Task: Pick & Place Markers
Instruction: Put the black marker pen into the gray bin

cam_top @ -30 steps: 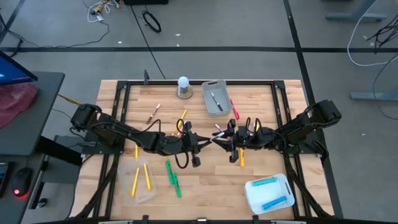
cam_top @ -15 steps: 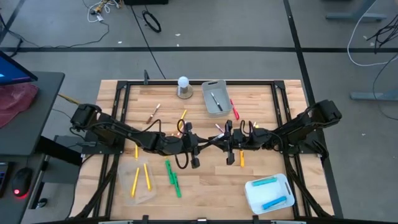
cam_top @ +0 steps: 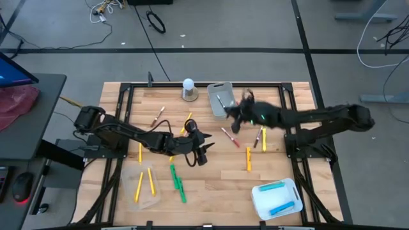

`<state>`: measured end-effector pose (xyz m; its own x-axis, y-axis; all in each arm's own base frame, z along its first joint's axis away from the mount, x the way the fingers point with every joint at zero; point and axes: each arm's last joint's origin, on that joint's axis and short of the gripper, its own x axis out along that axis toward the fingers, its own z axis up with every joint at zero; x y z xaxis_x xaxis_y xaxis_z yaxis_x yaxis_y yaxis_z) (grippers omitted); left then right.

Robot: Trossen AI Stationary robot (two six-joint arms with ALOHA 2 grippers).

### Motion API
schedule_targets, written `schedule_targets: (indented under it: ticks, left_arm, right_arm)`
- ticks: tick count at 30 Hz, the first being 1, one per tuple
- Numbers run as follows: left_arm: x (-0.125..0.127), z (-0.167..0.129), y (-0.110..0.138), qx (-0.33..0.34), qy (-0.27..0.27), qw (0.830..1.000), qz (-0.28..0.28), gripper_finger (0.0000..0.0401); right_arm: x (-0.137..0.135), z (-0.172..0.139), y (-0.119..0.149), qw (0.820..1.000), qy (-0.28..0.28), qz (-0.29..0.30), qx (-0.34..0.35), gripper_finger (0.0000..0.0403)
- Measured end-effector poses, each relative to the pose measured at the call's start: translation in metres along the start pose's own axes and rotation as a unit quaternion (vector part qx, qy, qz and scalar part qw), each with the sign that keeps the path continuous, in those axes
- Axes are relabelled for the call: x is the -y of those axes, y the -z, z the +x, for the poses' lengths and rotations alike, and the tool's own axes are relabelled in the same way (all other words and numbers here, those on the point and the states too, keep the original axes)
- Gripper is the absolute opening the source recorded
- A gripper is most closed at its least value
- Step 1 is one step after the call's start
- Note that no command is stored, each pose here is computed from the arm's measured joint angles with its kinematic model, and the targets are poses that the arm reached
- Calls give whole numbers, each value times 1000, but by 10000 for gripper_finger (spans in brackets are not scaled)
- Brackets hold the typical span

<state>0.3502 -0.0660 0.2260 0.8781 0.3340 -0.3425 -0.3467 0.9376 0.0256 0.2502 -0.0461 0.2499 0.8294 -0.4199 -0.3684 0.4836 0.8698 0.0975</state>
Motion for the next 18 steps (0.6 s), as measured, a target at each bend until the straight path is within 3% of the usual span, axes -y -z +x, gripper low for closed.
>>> schedule_targets:
  ticks: [3,9,13,18]
  left_arm:
    - [-1,6,4,-5,-2,1000,-2,174]
    - [0,14,11,-9,-6,1000,-8,169]
    - [0,14,11,-8,-5,1000,-7,168]
    - [0,14,11,-9,-5,1000,-7,168]
  right_arm:
    - [28,21,-11,998,26,10,-58,26]
    - [75,79,-2,985,38,36,-164,39]
    - [96,109,11,967,39,55,-245,41]
    - [112,127,21,955,59,66,-283,42]
